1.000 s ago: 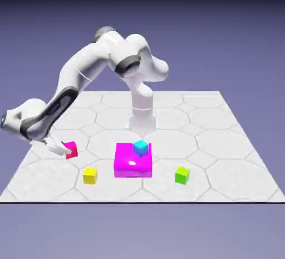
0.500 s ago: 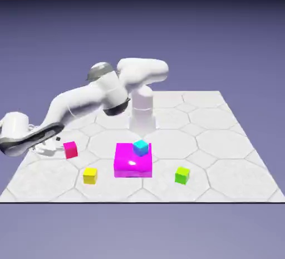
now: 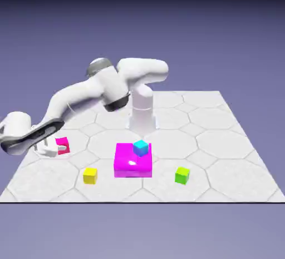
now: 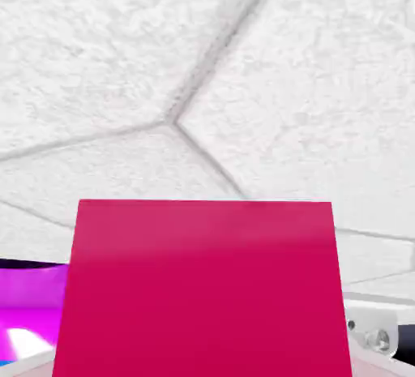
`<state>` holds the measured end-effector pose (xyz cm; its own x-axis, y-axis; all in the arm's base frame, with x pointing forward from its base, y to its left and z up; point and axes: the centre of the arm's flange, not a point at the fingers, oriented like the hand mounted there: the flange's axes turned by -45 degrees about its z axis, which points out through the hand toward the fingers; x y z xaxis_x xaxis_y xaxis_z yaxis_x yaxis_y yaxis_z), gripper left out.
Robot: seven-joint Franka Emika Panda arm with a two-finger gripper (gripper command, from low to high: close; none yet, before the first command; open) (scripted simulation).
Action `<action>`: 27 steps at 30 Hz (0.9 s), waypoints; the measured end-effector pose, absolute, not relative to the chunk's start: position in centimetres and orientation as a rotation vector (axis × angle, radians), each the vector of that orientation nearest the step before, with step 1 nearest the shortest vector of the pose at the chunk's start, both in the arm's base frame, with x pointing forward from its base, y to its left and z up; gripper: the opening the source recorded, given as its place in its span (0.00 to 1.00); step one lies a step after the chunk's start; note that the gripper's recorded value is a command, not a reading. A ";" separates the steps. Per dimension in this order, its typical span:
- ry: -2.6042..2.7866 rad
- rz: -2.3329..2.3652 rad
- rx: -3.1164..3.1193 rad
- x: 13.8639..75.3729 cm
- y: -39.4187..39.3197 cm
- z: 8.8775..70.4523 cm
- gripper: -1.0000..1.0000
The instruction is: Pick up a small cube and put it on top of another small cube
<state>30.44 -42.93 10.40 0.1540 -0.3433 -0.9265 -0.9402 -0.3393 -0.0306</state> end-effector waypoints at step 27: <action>1.017 1.327 -2.068 42.1 -11.6 23.8 0.00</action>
